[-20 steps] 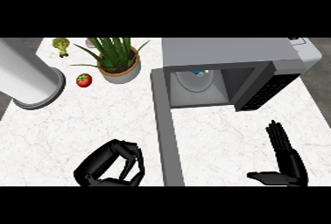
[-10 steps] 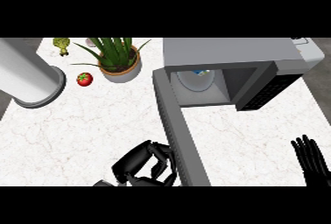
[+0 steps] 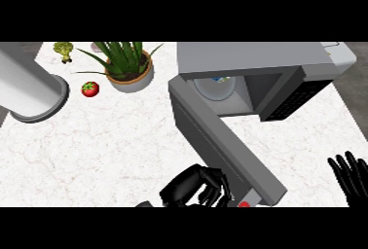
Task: Pick up the milk, place it into the microwave and close the microwave
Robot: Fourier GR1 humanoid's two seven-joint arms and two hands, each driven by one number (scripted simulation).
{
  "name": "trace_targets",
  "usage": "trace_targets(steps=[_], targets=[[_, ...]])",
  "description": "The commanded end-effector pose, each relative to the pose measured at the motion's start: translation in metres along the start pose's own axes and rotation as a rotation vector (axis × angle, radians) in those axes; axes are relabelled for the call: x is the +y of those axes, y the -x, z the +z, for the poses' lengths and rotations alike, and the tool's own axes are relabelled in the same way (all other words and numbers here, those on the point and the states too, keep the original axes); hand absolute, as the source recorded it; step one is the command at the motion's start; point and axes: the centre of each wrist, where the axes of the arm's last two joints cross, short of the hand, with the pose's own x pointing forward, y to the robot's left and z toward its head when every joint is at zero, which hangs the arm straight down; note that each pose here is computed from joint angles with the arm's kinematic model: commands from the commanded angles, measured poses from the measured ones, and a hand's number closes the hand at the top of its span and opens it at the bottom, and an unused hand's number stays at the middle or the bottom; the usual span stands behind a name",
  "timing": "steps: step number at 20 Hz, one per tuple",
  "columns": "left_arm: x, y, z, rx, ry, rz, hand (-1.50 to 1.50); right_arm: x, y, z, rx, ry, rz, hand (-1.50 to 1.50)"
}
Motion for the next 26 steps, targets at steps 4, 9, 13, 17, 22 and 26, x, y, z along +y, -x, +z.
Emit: trace_targets(steps=[4,9,13,17,22,26], targets=[[-0.035,-0.007,-0.021,-0.015,-0.033,-0.065,1.50,0.017,-0.035,-0.017,-0.079,-0.157,-0.079,-1.50],[-0.026,-0.025,-0.040,-0.032,-0.117,-0.064,1.50,0.017,-0.061,-0.034,-0.086,-0.233,-0.066,-1.50],[-0.016,-0.027,-0.051,-0.046,-0.224,-0.083,1.50,0.033,-0.065,-0.043,-0.075,-0.283,-0.081,-1.50],[-0.003,-0.036,-0.066,-0.057,-0.304,-0.066,1.50,0.043,-0.074,-0.048,-0.090,-0.291,-0.094,-1.50],[0.020,-0.047,-0.088,-0.075,-0.395,-0.097,1.50,0.046,-0.089,-0.052,-0.067,-0.304,-0.072,-1.50],[0.037,-0.058,-0.103,-0.082,-0.445,-0.072,1.50,0.046,-0.095,-0.051,-0.074,-0.289,-0.092,-1.50]])
